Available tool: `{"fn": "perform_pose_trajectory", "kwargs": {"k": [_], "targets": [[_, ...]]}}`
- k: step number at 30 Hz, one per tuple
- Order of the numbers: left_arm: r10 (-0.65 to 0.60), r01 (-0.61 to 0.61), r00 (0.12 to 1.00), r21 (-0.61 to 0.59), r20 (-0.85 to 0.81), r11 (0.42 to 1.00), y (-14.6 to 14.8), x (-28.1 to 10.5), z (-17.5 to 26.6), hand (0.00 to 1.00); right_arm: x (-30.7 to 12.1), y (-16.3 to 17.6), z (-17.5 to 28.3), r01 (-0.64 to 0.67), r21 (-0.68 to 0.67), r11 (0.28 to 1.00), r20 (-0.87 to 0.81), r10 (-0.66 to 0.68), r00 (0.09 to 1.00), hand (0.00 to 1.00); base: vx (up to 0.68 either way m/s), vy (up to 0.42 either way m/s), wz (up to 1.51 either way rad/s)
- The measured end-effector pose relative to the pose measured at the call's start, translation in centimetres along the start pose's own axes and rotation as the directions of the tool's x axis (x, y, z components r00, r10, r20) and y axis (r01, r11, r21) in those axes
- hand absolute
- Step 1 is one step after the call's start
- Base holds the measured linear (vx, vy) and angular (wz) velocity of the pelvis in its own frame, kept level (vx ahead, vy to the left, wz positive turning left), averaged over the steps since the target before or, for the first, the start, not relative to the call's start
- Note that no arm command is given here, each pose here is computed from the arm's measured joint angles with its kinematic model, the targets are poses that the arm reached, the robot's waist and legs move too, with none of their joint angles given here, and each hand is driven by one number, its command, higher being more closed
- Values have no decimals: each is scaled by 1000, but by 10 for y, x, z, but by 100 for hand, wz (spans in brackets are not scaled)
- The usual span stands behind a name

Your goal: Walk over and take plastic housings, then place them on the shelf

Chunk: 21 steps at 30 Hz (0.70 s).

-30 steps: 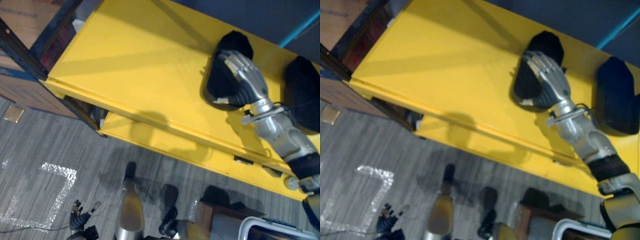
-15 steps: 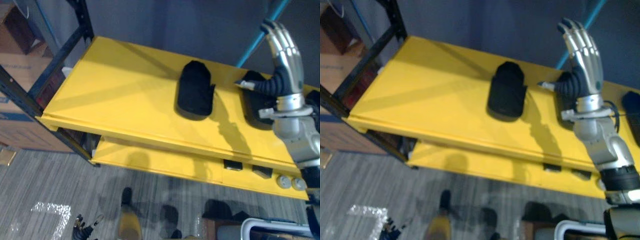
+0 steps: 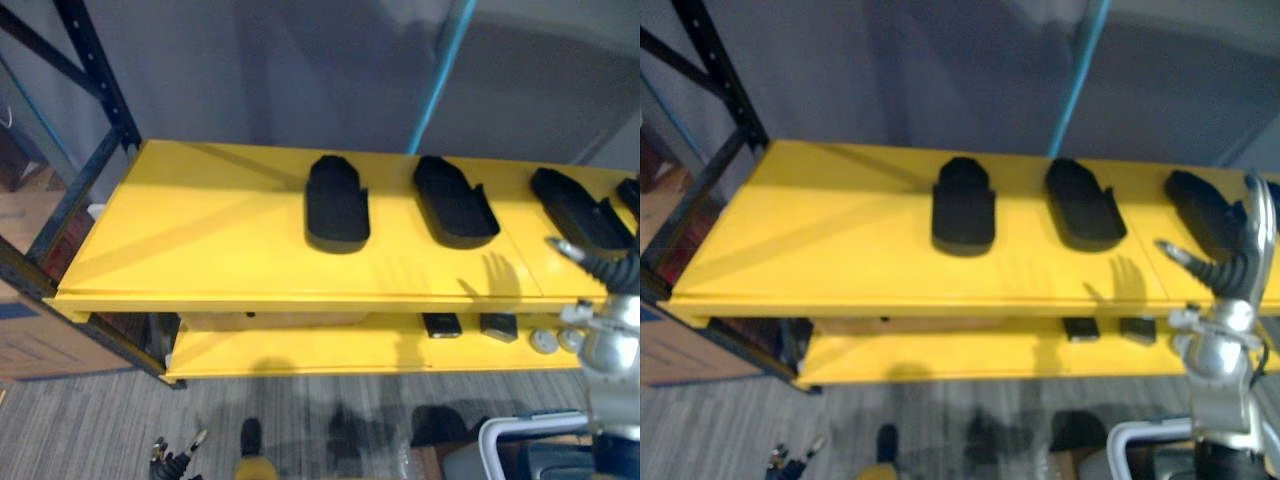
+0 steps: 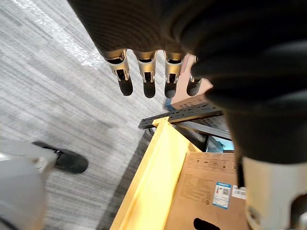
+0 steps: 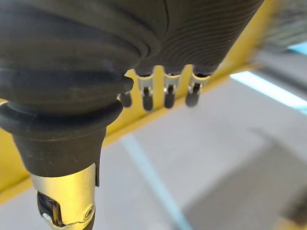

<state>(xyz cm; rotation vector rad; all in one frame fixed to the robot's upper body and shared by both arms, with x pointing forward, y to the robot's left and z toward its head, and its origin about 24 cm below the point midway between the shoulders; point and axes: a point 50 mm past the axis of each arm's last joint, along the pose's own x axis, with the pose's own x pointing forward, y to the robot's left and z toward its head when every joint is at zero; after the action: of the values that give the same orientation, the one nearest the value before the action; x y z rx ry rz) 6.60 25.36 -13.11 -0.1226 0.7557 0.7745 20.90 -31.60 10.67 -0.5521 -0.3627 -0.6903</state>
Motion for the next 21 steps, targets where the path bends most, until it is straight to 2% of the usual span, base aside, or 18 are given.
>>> {"fn": "perform_pose_trajectory", "kwargs": {"k": [4, 7, 11, 16, 21], "targets": [[10, -11, 999, -22, -37, 1000, -7, -5, -10, 0, -65, 22, -31, -14, 141, 990, -267, 52, 962, 0, 28, -7, -25], [21, -23, 998, -39, -62, 999, -12, -9, -17, 0, -103, 48, -41, -53, 211, 976, -395, 135, 909, 0, 23, 1, -18], [4, -8, 998, -57, -67, 998, -21, -10, -16, 0, -142, 85, -42, -119, 308, 944, -476, 261, 840, 0, -3, 0, -6], [10, -15, 996, -58, -85, 998, -25, -11, -20, 0, -169, 102, -54, -61, 354, 933, -590, 274, 759, 0, 0, 0, 0], [15, -20, 993, -43, -114, 999, -31, -10, -24, 0, -209, 110, -75, -41, 347, 937, -742, 301, 599, 0, 15, 1, 4]]}}
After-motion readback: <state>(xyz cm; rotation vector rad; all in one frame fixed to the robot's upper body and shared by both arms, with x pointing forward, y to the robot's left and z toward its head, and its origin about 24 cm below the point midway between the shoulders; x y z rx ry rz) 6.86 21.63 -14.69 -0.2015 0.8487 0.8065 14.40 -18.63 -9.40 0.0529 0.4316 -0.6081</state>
